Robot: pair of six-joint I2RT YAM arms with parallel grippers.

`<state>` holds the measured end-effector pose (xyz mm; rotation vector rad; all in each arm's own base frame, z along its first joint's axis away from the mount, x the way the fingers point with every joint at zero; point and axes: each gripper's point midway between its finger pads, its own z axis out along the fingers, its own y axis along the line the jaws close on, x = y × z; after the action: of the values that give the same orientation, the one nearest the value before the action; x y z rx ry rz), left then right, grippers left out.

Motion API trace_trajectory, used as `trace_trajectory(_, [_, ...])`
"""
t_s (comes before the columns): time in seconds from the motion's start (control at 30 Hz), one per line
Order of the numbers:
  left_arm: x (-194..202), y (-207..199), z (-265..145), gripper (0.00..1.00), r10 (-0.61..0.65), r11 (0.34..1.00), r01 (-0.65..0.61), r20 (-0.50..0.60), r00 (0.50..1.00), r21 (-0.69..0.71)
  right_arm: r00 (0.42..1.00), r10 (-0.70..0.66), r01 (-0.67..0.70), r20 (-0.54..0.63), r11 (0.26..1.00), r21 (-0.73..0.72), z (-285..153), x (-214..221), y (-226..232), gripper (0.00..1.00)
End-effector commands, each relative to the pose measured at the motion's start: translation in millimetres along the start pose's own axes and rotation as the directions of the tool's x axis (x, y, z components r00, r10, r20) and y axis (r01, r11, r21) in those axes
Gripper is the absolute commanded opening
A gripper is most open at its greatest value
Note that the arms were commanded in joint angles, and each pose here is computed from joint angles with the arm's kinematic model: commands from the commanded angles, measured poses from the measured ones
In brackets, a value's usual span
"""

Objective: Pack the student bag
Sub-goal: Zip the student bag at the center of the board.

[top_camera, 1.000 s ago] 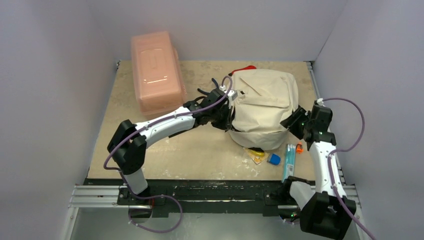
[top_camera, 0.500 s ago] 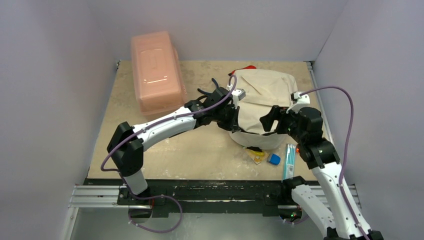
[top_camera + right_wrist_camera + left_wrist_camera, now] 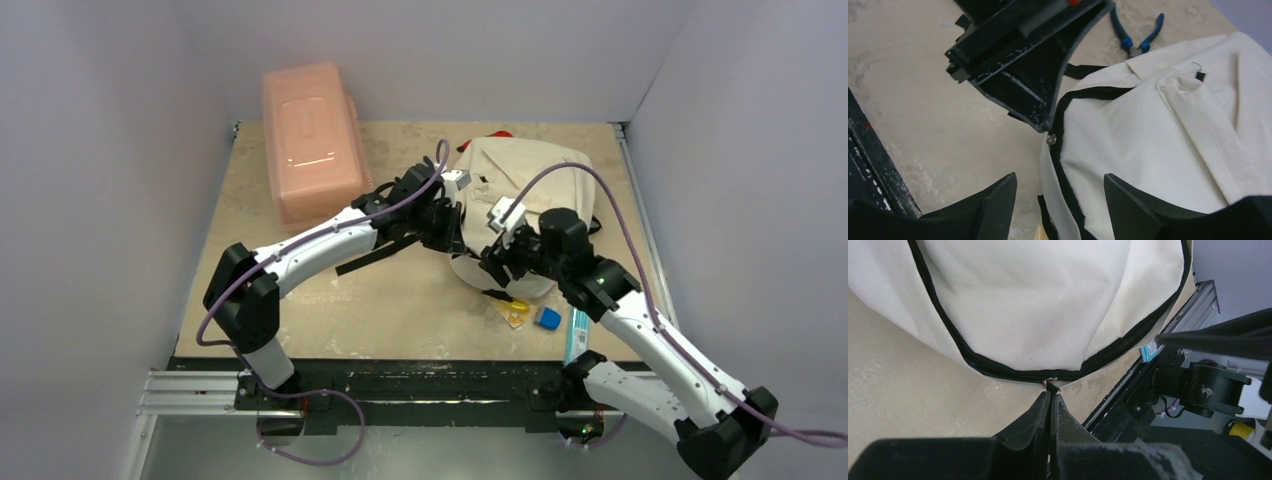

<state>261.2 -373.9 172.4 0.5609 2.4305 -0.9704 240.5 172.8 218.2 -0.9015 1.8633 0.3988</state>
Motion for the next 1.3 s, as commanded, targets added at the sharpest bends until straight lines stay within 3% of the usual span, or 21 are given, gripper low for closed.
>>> trace_trajectory(0.0, [-18.1,-22.2,-19.0,0.0,-0.019,0.993,0.012,0.06,0.998,0.12,0.98,-0.186,0.18,-0.077,0.981,-0.073,22.2,19.0,20.2,0.67])
trace_trajectory(0.1, [-19.1,-25.5,-19.9,0.0,-0.04,0.988,0.031,0.051,0.998,0.154,0.961,-0.243,0.236,-0.134,0.969,-0.068,38.2,34.9,25.8,0.66])
trace_trajectory(0.2, [-19.8,-27.1,-23.5,0.0,-0.04,0.986,0.031,0.053,0.998,0.164,0.95,-0.255,0.254,-0.182,0.967,-0.028,51.4,43.2,20.3,0.49])
trace_trajectory(0.33, [-20.0,-23.9,-30.8,0.0,-0.048,0.985,0.037,0.063,0.997,0.166,0.947,-0.26,0.277,-0.187,0.958,0.072,57.1,44.2,4.7,0.42])
trace_trajectory(0.47, [-22.2,-15.2,-33.6,0.0,-0.058,0.989,0.046,0.081,0.995,0.142,0.917,-0.284,0.325,-0.278,0.939,0.112,53.6,56.5,-8.8,0.03])
trace_trajectory(0.5, [-23.4,-8.1,-33.0,0.0,-0.064,0.992,0.054,0.09,0.994,0.114,0.907,-0.284,0.334,-0.311,0.935,0.118,51.8,61.1,-11.8,0.0])
trace_trajectory(0.73, [-41.0,71.6,-22.8,0.0,-0.131,0.969,0.165,0.184,0.974,-0.185,0.882,-0.263,0.332,-0.391,0.935,0.121,28.2,82.8,-13.3,0.0])
trace_trajectory(0.9, [-63.4,123.1,-19.1,0.0,-0.08,0.899,0.188,0.276,0.958,-0.396,0.915,-0.242,0.307,-0.323,0.936,0.169,7.8,73.6,-14.2,0.0])
trace_trajectory(1.1, [-112.5,122.3,7.8,0.0,0.041,0.928,0.073,0.297,0.954,-0.364,0.915,-0.32,0.331,-0.245,0.944,0.003,9.0,66.8,21.2,0.0])
trace_trajectory(1.2, [-121.8,92.3,13.1,0.0,0.091,0.973,-0.026,0.277,0.957,-0.23,0.918,-0.322,0.329,-0.231,0.944,-0.005,9.9,63.1,24.8,0.0])
trace_trajectory(1.23, [-115.9,79.5,10.9,0.0,0.067,0.984,-0.021,0.257,0.964,-0.176,0.923,-0.314,0.323,-0.222,0.946,0.005,9.8,59.3,23.9,0.05])
trace_trajectory(1.27, [-106.2,68.4,8.8,0.0,0.033,0.991,-0.001,0.238,0.971,-0.132,0.93,-0.304,0.313,-0.206,0.95,0.008,9.4,54.7,24.8,0.29])
